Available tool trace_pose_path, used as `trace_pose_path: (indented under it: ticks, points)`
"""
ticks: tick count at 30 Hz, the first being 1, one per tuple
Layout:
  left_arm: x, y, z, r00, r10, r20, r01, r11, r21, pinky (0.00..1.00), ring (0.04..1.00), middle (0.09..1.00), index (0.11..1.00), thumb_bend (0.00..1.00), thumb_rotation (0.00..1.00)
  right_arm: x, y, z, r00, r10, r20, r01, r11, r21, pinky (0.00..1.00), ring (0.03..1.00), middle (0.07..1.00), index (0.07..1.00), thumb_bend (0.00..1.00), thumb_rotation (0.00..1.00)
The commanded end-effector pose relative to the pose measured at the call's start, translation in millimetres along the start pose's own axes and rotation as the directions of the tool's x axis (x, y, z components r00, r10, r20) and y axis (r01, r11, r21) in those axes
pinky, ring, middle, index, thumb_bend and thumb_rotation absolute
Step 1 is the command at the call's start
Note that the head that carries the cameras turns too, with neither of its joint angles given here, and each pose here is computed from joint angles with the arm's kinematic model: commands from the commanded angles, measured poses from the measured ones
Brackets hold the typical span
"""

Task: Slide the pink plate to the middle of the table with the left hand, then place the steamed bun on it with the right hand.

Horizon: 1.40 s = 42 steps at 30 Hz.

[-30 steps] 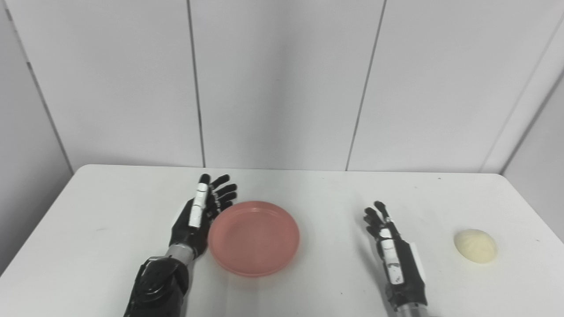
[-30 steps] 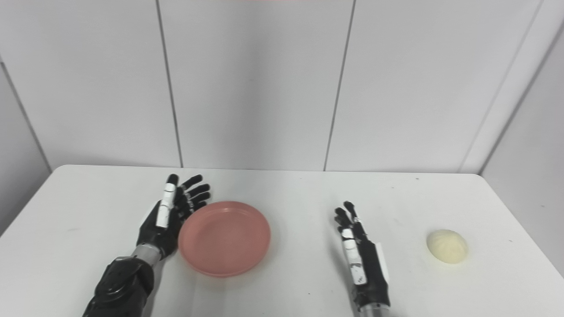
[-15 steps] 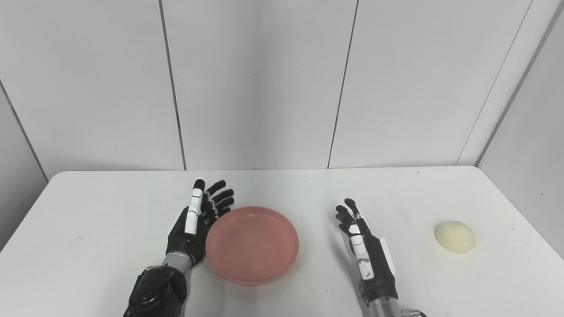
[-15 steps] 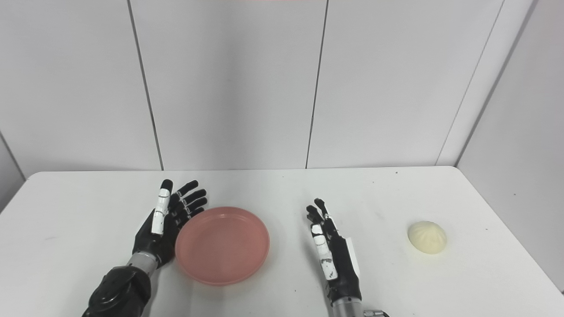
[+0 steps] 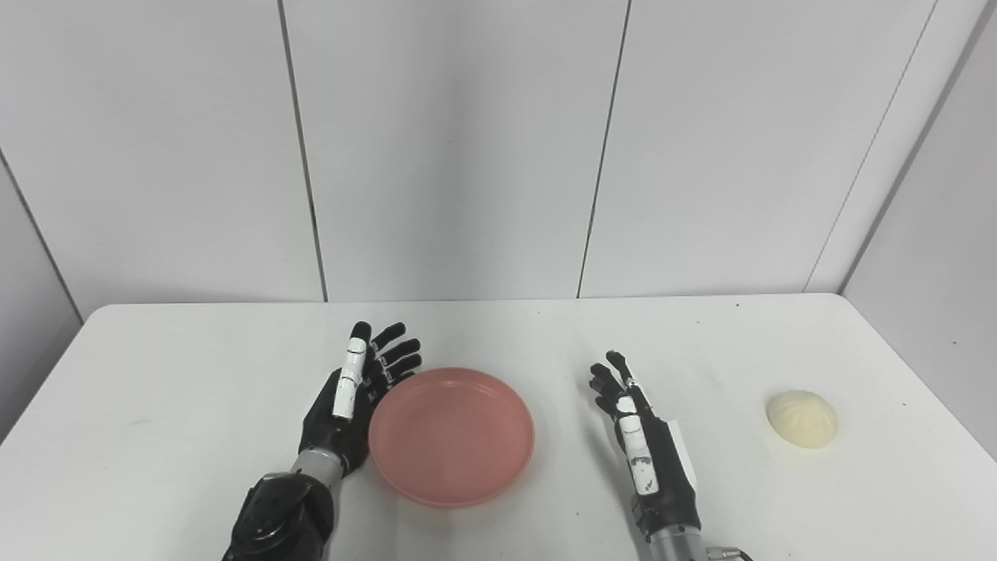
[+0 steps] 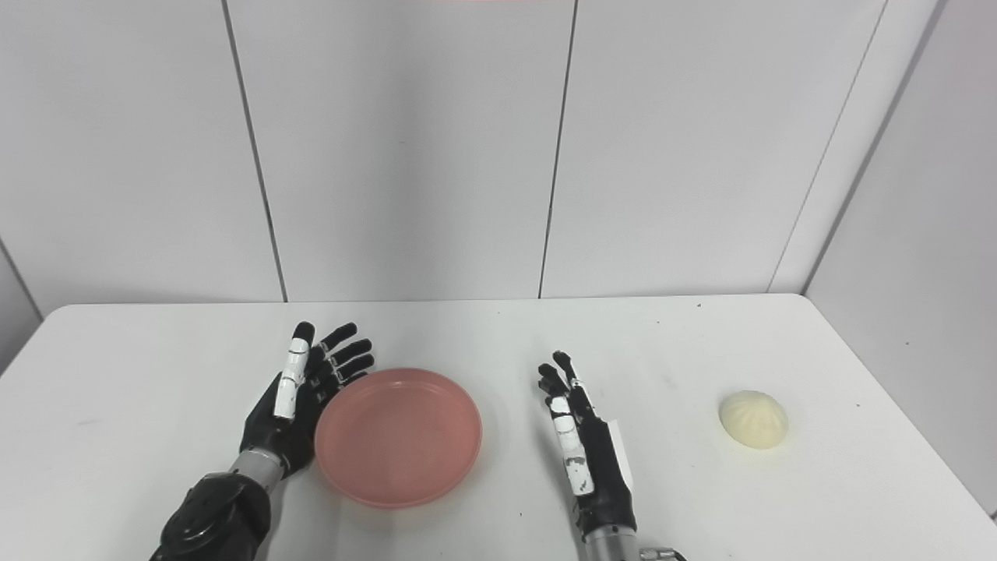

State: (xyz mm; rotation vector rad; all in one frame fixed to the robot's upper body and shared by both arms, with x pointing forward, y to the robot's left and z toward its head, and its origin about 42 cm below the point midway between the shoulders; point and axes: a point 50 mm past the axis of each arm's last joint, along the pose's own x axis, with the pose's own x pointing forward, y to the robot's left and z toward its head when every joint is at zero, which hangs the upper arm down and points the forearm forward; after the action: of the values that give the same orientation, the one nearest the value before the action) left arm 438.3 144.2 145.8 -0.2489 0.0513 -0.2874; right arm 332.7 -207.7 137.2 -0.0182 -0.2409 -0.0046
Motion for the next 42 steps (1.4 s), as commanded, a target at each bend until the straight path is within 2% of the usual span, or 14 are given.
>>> trace_pose_path:
  ticks: [1, 3, 6, 13, 18, 20, 21, 24, 26, 28, 30, 37, 39, 42]
  points:
    - [8.3, -6.1, 12.6, 0.998, -0.035, 0.043, 0.034, 0.999, 0.018, 0.88, 0.835, 0.801, 0.805, 0.69, 0.91, -9.7, 4.7, -11.9, 0.999, 0.0, -0.049, 0.001, 1.0, 0.01, 0.93, 0.897, 0.892, 0.94, 0.71, 0.99]
    - [7.2, -4.5, 12.8, 0.999, -0.032, 0.044, 0.031, 0.999, 0.025, 0.87, 0.829, 0.797, 0.806, 0.7, 0.9, -9.3, 4.1, -11.9, 0.999, 0.004, -0.043, -0.004, 1.0, -0.002, 0.91, 0.892, 0.892, 0.946, 0.65, 0.91]
    - [5.3, -1.2, 12.4, 0.999, -0.026, 0.045, 0.025, 0.999, 0.032, 0.87, 0.826, 0.795, 0.809, 0.71, 0.89, -8.9, 2.6, -12.5, 1.0, 0.013, -0.026, -0.014, 0.999, -0.044, 0.88, 0.877, 0.884, 0.944, 0.65, 0.86]
    - [1.1, 8.9, 10.5, 0.999, -0.01, 0.036, 0.007, 0.998, 0.062, 0.88, 0.837, 0.808, 0.807, 0.69, 0.92, -7.9, -1.2, -11.1, 0.999, 0.023, 0.024, -0.02, 0.991, -0.133, 0.82, 0.838, 0.87, 0.925, 0.71, 0.91]
    - [-1.4, 14.2, 9.6, 0.999, 0.004, 0.036, -0.008, 0.996, 0.088, 0.88, 0.839, 0.807, 0.803, 0.68, 0.93, -3.1, -7.6, 11.7, 0.996, 0.032, 0.085, -0.015, 0.982, -0.189, 0.78, 0.811, 0.865, 0.917, 0.74, 0.9]
    - [-2.2, 15.4, 10.1, 0.999, 0.005, 0.037, -0.008, 0.996, 0.093, 0.89, 0.841, 0.808, 0.809, 0.68, 0.92, 5.9, -15.7, 35.5, 0.985, 0.081, 0.154, -0.042, 0.97, -0.241, 0.68, 0.751, 0.843, 0.897, 0.77, 0.84]
    - [-2.5, 16.3, 10.1, 0.999, 0.001, 0.038, -0.005, 0.995, 0.097, 0.89, 0.842, 0.808, 0.809, 0.68, 0.92, 10.1, -21.4, 48.9, 0.975, 0.12, 0.185, -0.059, 0.951, -0.304, 0.67, 0.747, 0.841, 0.896, 0.77, 0.84]
    - [-3.6, 17.1, 11.9, 0.999, -0.009, 0.047, 0.003, 0.994, 0.111, 0.89, 0.841, 0.809, 0.807, 0.67, 0.92, 18.8, -40.8, 90.0, 0.946, 0.237, 0.223, -0.08, 0.832, -0.549, 0.63, 0.735, 0.827, 0.872, 0.83, 0.91]
    - [-3.7, 17.4, 12.3, 0.999, -0.014, 0.049, 0.008, 0.992, 0.124, 0.9, 0.843, 0.809, 0.812, 0.67, 0.92, 21.8, -50.5, 105.8, 0.935, 0.265, 0.237, -0.061, 0.775, -0.629, 0.62, 0.732, 0.821, 0.854, 0.88, 0.9]
    - [-3.4, 18.1, 12.1, 0.998, -0.018, 0.053, 0.011, 0.991, 0.136, 0.89, 0.841, 0.804, 0.811, 0.67, 0.92, 24.9, -67.5, 117.6, 0.935, 0.261, 0.239, -0.02, 0.713, -0.7, 0.61, 0.724, 0.811, 0.846, 0.91, 0.93]
    - [-3.2, 16.9, 13.4, 0.998, -0.019, 0.055, 0.011, 0.99, 0.143, 0.88, 0.835, 0.794, 0.805, 0.67, 0.92, 29.1, -86.0, 129.2, 0.942, 0.229, 0.245, 0.024, 0.682, -0.731, 0.61, 0.72, 0.815, 0.837, 0.94, 0.93]
    - [-1.4, 18.8, 11.3, 0.998, -0.018, 0.057, 0.009, 0.989, 0.149, 0.88, 0.834, 0.789, 0.805, 0.68, 0.91, 39.4, -109.0, 165.8, 0.945, 0.126, 0.3, 0.145, 0.661, -0.736, 0.58, 0.678, 0.755, 0.805, 0.9, 0.91]
    - [-2.7, 16.6, 14.3, 0.998, -0.018, 0.063, 0.009, 0.989, 0.148, 0.87, 0.83, 0.785, 0.805, 0.67, 0.91, 42.2, -115.1, 176.4, 0.946, 0.105, 0.306, 0.18, 0.617, -0.766, 0.57, 0.673, 0.747, 0.8, 0.88, 0.89]
    - [-2.2, 18.2, 12.7, 0.998, -0.02, 0.06, 0.011, 0.987, 0.157, 0.86, 0.83, 0.787, 0.807, 0.68, 0.91, 45.4, -131.4, 189.4, 0.956, 0.115, 0.269, 0.191, 0.45, -0.872, 0.57, 0.684, 0.759, 0.803, 0.9, 0.88]
